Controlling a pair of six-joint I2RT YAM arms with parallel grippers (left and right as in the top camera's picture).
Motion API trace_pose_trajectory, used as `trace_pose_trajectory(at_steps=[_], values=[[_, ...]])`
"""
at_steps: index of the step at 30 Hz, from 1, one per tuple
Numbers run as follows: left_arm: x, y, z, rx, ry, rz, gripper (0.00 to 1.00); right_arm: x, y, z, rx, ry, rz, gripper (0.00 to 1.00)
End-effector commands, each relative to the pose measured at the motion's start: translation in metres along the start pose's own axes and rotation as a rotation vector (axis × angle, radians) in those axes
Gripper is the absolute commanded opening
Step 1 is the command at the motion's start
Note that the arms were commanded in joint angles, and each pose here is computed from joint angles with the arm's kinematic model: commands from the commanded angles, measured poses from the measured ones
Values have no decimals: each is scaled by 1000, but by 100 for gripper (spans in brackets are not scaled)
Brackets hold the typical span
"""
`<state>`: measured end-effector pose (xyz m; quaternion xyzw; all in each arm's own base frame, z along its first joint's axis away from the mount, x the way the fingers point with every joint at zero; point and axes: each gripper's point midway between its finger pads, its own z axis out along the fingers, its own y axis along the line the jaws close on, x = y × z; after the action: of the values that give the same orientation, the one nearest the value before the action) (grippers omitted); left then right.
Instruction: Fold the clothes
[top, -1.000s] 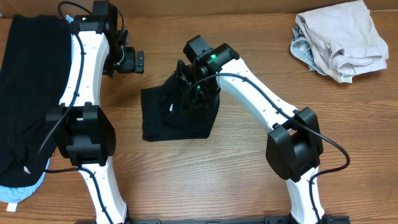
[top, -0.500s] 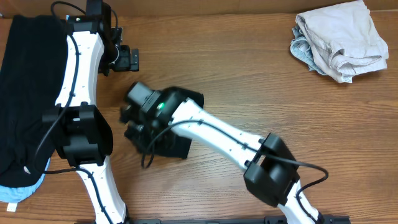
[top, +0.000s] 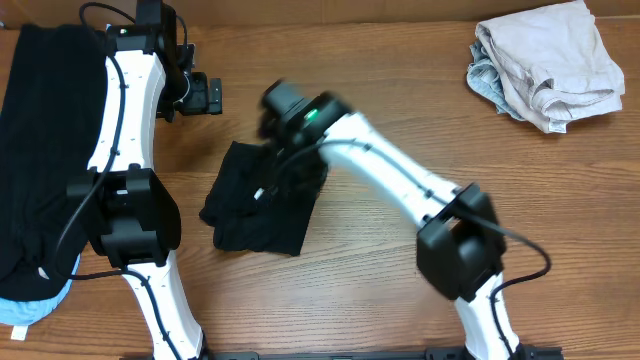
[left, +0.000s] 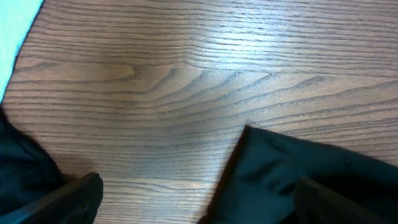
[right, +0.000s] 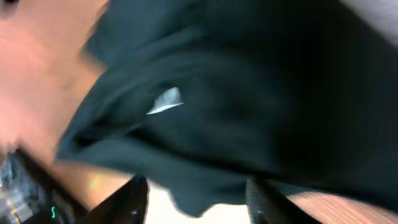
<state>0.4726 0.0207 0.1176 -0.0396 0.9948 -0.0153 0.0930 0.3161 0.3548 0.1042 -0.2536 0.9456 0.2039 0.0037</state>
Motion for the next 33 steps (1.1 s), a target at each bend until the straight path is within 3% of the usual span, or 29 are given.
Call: trace_pose_trajectory(at_steps=[1,8,19,25,28,33], values=[[-5,0,-5,8,-25,-2,100,-28,-36,-47,70,-148,128,48],[-7,0,-5,9,-32,-1,100,-38,-67,-53,261,-218,159,47],[-7,0,-5,9,-32,-1,100,-32,-48,-34,206,-192,163,41],[-7,4,-5,-17,-33,-3,100,-34,-45,-18,200,-208,179,24],[-8,21,-6,-97,-39,-33,100,-37,-48,-16,213,-220,182,4],[-11,64,-10,-208,-69,-189,100,-55,-39,-33,196,-294,163,4]])
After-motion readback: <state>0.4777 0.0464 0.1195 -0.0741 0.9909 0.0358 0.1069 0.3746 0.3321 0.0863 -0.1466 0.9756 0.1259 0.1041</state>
